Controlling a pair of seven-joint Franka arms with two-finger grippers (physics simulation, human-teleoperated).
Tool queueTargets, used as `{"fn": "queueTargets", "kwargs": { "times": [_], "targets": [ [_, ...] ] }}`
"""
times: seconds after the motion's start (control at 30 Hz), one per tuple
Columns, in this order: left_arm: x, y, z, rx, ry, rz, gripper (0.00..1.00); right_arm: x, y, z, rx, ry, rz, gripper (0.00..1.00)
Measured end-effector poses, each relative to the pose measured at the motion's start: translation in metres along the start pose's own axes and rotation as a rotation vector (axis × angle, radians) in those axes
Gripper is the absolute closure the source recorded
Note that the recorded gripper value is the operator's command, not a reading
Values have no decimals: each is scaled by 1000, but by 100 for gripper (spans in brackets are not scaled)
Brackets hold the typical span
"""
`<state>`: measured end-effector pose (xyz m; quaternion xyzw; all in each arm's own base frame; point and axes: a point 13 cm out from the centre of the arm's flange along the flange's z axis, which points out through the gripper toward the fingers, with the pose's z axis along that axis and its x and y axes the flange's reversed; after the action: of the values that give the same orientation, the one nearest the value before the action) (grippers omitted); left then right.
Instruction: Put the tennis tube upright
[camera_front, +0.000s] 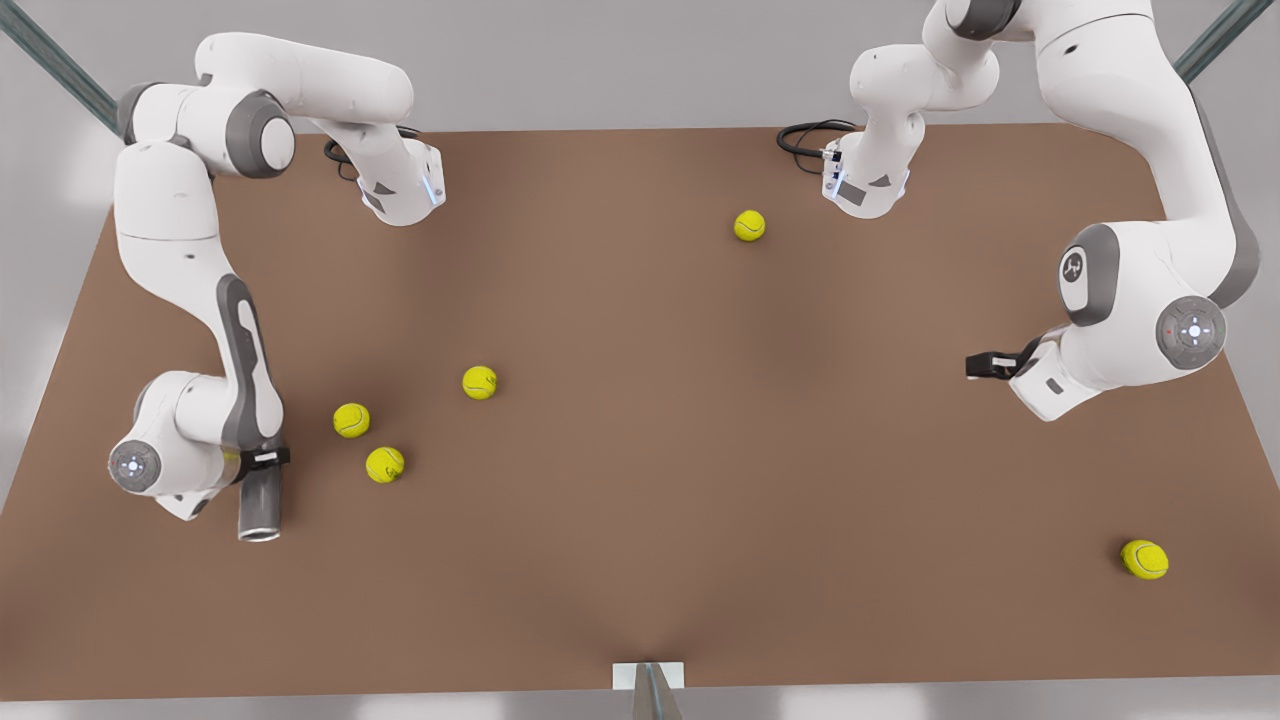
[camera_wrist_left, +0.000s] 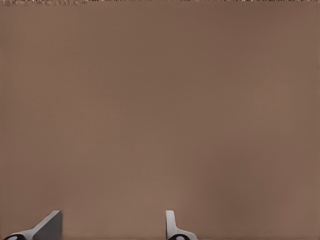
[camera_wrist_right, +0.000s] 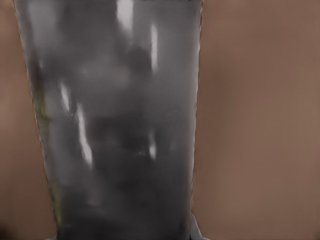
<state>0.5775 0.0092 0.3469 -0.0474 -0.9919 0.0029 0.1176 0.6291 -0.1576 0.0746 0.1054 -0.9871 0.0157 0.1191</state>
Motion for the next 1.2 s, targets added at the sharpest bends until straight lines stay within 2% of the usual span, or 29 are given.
{"fn": "queueTargets", "kwargs": {
  "times": [0.13, 0.23, 0.3, 0.37, 0.43, 0.63, 0.9, 0.93, 1.03, 1.07, 1.1, 1.2],
  "targets": [
    [-3, 1, -4, -2, -15, -1, 0, -34, 63, -57, 25, -2, -109, 44],
    [-6, 1, -5, -3, -22, 0, 0, -74, 221, -129, 80, -44, -337, 45],
    [-8, 1, -4, -4, -27, 0, 0, -81, 351, -165, 123, -83, -517, 44],
    [-11, 0, -9, -7, -42, 2, 0, -68, 481, -178, 186, -119, -696, 45],
    [-14, 0, -15, -9, -57, 3, 0, -51, 566, -157, 245, -124, -826, 45],
    [-17, 0, -20, -13, -75, 3, 0, -42, 640, -88, 238, -118, -967, 43],
    [-25, 3, -18, -15, -95, -1, 0, -35, 715, -28, 216, -176, -1082, 42],
    [-26, 4, -17, -15, -97, -1, 0, -35, 716, -23, 214, -177, -1085, 36],
    [-28, 4, -17, -15, -103, -3, 0, -37, 718, -13, 210, -183, -1088, 30],
    [-29, 5, -17, -15, -104, -3, 0, -38, 719, -12, 208, -186, -1088, 20],
    [-29, 5, -16, -16, -105, -3, 0, -38, 720, -11, 207, -189, -1088, 2],
    [-32, 5, -15, -16, -109, -2, 0, -39, 722, -12, 207, -198, -1089, 0]
  ]
}}
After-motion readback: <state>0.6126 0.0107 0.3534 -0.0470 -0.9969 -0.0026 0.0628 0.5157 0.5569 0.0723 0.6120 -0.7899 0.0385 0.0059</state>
